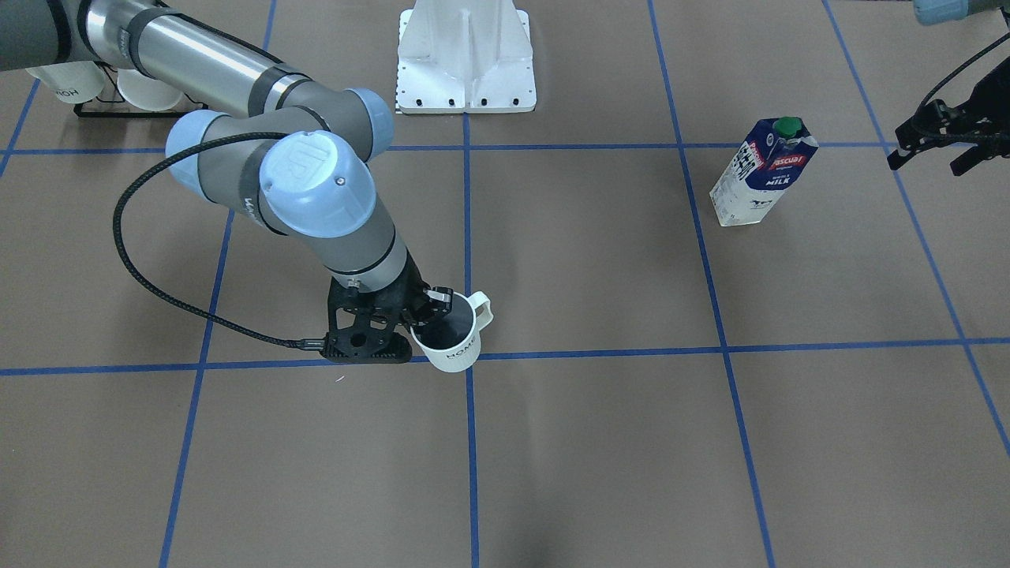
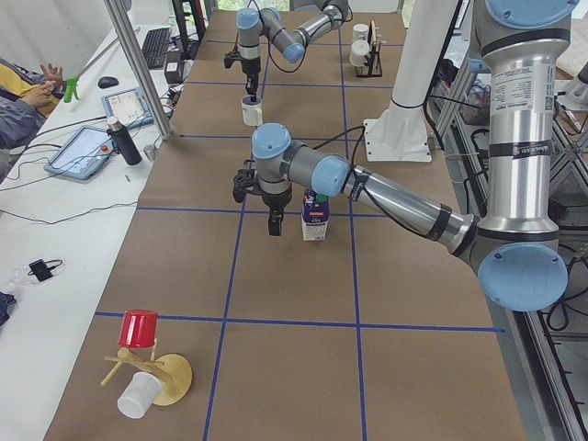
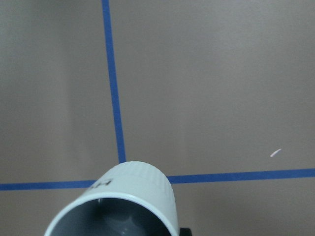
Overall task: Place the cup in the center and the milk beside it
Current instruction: 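Carry the white mug with the right gripper to the table center, then release the mug and raise the right gripper while the left gripper reaches the carton, then grasp the milk carton top with the left gripper while the right arm withdraws, then carry the milk carton with the left gripper beside the mug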
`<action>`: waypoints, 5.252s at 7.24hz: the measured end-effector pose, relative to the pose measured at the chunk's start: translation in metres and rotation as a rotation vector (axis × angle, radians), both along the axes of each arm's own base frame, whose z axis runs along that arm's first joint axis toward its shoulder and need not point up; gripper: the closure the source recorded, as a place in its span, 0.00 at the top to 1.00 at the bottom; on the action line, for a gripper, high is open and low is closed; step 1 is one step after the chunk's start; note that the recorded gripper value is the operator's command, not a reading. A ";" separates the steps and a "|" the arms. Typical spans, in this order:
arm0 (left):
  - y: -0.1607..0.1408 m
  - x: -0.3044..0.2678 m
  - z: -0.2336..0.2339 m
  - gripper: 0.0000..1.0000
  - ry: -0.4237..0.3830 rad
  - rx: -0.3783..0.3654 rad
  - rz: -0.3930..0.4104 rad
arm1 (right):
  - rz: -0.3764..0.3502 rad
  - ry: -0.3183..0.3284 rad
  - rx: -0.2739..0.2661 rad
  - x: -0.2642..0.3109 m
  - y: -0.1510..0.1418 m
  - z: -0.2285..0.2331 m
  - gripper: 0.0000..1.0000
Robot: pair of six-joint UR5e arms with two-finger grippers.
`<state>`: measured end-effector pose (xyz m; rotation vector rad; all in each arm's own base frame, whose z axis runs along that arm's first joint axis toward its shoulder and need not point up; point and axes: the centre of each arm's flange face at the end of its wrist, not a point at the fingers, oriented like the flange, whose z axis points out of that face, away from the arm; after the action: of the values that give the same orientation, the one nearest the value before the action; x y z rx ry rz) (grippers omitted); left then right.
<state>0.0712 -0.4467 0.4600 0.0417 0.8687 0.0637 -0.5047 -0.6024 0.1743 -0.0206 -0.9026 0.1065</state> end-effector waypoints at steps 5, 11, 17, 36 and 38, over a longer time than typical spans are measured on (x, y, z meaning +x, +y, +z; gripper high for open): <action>0.001 0.000 -0.004 0.98 0.006 0.002 -0.003 | -0.040 0.041 -0.005 -0.054 0.011 0.016 0.99; 0.040 0.060 -0.059 0.98 -0.022 -0.151 -0.125 | 0.015 -0.094 -0.073 0.122 0.008 0.034 1.00; 0.070 0.127 -0.067 0.98 -0.064 -0.185 -0.060 | 0.041 -0.089 -0.052 0.186 0.064 0.084 1.00; -0.076 0.223 -0.222 0.00 -0.037 -0.096 -0.162 | 0.106 0.070 0.031 0.331 0.139 0.182 1.00; -0.129 0.296 -0.299 0.00 -0.079 -0.076 -0.147 | 0.102 0.077 0.038 0.337 0.144 0.186 1.00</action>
<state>0.3674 -0.5753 0.1613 0.0312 0.7860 -0.1045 -0.1673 -0.4588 0.3607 0.0641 -0.8283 0.1837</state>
